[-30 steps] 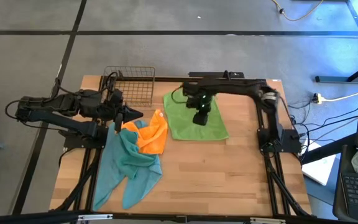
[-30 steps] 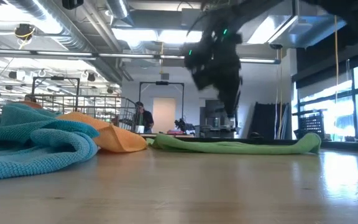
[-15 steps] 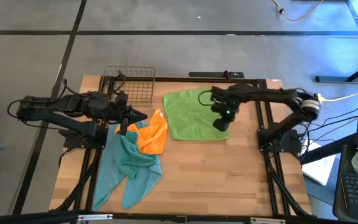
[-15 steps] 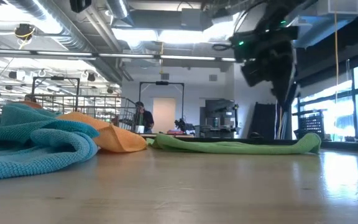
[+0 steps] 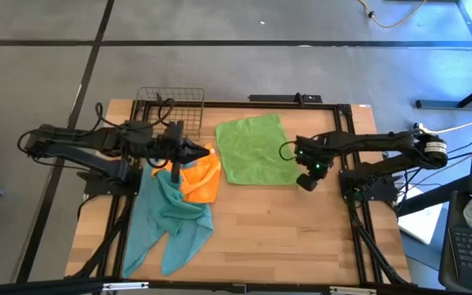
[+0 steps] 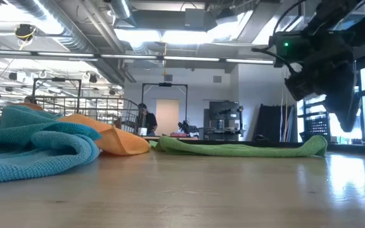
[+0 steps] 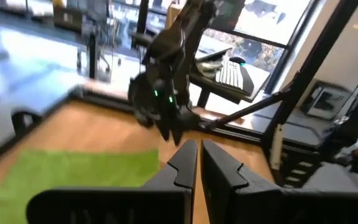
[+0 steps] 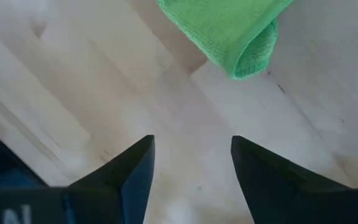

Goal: Fold microfiber towels
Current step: Fold the green microfiber cloth

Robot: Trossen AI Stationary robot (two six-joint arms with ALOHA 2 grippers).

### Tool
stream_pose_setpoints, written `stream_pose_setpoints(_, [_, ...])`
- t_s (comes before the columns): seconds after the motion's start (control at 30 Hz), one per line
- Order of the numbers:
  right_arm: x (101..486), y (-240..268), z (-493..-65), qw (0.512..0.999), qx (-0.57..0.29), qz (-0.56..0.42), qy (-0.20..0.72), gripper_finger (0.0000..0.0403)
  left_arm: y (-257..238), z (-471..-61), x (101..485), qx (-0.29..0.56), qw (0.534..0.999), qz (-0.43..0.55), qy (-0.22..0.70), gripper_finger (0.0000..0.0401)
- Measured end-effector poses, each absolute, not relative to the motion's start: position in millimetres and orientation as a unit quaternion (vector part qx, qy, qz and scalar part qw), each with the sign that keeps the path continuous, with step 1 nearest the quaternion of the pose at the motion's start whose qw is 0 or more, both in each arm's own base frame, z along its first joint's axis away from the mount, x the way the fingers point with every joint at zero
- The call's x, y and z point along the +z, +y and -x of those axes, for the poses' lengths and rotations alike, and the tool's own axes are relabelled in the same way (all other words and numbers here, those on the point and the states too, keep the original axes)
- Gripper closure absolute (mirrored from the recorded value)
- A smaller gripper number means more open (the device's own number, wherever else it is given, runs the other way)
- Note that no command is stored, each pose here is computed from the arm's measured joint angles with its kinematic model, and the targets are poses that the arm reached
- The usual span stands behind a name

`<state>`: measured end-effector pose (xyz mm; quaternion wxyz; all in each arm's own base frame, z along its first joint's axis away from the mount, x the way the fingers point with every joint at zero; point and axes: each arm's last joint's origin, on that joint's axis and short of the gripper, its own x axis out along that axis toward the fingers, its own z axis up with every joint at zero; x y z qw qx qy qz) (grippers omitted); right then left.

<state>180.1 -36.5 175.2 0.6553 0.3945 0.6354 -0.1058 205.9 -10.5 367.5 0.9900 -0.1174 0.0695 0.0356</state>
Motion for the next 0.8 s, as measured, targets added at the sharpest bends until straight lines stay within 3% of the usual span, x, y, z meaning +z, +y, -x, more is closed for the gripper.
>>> stream_pose_setpoints(0.27, [174.4,-42.7,-192.6,0.722,-0.149,-0.324,0.593,0.0199,-7.7,-222.9,373.0,0.059,0.995,0.075,0.01,0.0387])
stream_pose_setpoints(0.43, [167.0,-43.4,-191.7,0.726,-0.148,-0.295,0.603,0.021,-4.2,-227.2,374.4,0.067,0.994,0.087,-0.006,0.0387])
stream_pose_setpoints(0.8, [147.3,-39.2,-193.8,0.73,-0.106,-0.382,0.557,0.0232,-3.5,-227.8,374.3,0.069,0.994,0.09,-0.008,0.0387])
